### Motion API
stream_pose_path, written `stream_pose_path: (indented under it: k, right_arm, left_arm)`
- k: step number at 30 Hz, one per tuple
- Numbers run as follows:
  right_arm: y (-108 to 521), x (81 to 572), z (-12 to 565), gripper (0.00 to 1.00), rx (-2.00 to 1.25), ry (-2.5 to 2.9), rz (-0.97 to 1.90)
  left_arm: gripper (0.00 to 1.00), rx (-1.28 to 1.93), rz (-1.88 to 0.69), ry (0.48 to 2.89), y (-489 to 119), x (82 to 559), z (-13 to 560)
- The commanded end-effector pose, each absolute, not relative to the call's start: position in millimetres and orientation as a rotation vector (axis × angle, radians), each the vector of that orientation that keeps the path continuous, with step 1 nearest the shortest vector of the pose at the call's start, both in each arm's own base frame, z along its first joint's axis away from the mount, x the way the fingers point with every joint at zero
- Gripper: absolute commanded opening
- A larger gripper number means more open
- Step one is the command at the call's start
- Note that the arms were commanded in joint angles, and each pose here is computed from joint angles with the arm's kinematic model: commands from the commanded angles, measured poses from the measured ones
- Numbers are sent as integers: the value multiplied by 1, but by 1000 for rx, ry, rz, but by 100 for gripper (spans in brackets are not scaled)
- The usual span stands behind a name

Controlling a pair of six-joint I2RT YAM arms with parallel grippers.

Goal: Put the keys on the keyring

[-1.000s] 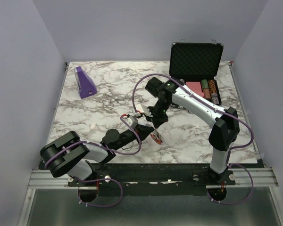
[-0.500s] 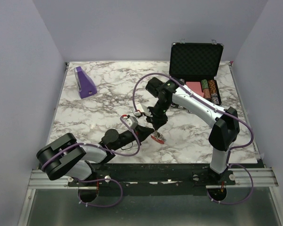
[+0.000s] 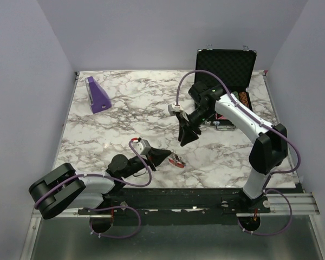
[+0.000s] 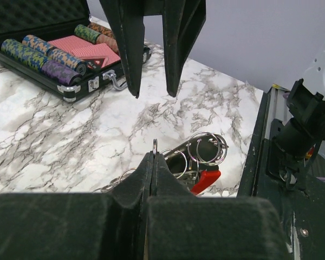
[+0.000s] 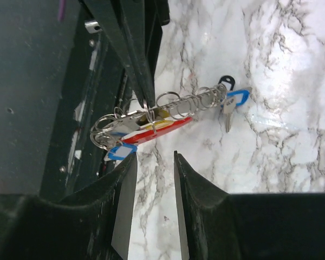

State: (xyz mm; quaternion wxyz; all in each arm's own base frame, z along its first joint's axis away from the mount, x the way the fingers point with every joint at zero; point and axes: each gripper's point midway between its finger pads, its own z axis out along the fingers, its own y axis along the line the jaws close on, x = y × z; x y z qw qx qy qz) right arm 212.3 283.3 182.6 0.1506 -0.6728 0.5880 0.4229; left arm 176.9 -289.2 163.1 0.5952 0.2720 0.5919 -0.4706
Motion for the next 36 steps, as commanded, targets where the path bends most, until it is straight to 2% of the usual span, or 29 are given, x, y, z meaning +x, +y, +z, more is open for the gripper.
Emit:
stream_pose_path:
  k: [1,8,16,30,36]
  right_arm:
    - [298,196,206,41,-1780,1545,1439]
    - [310,201,198,39,-1693,1495,1479]
    - [316,201,188,30,-1659,1497,1546]
    - [314,188,178,29,-1702,1486,1573]
    - [314,186,177,26,-1708,1476,1579]
  left_arm:
    - [0,602,-1122,1133,-283,168,218]
    - [0,606,-1132,1124,-285,167,222]
    - [0,600,-1131,1118,-284,168,225]
    - [0,553,-1109,1108,-278,172,230]
    - [0,540,-1106,1102,-276,173,233]
